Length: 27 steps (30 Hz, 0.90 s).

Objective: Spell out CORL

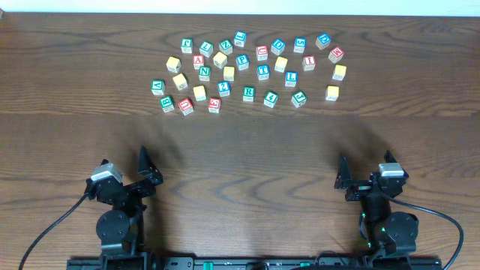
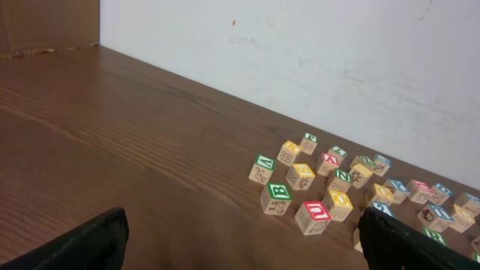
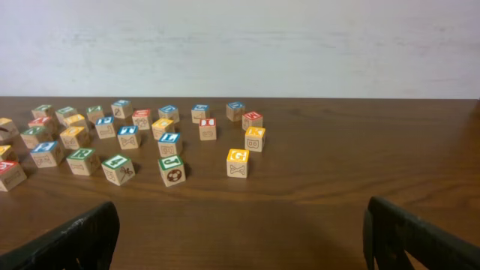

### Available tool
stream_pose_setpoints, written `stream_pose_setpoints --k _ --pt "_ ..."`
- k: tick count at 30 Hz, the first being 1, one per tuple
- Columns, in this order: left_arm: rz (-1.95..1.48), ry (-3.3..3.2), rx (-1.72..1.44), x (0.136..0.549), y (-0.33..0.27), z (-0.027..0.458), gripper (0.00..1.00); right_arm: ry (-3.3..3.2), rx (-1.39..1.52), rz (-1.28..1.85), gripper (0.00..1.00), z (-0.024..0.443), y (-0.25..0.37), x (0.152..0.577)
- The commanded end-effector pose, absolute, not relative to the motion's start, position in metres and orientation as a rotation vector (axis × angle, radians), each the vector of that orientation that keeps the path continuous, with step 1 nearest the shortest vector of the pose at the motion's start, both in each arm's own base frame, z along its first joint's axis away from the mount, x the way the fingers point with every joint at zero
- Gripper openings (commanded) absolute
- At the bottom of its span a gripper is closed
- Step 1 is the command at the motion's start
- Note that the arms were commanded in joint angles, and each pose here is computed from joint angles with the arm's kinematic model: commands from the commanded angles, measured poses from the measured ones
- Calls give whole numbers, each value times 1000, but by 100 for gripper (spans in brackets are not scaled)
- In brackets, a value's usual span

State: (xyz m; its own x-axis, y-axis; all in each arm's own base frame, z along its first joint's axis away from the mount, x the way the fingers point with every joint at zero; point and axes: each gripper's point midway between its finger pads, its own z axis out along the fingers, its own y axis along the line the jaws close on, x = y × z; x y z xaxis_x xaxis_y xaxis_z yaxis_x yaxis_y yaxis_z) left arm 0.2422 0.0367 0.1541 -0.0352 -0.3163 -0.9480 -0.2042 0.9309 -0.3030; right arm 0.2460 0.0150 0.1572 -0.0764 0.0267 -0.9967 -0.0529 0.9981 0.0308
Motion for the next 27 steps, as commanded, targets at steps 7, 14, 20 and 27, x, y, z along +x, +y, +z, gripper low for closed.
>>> stream_pose_setpoints --k 7,14,20,27 --pt "-56 1677 -417 241 40 136 96 1651 -39 61 99 155 17 246" --pt "-44 1675 -422 240 42 136 96 1652 -39 61 99 155 17 246" --pt "-43 1674 -422 240 42 136 97 1652 -39 61 99 155 17 246" --pt "-47 1673 -419 240 41 137 96 1649 -39 61 99 156 17 246"
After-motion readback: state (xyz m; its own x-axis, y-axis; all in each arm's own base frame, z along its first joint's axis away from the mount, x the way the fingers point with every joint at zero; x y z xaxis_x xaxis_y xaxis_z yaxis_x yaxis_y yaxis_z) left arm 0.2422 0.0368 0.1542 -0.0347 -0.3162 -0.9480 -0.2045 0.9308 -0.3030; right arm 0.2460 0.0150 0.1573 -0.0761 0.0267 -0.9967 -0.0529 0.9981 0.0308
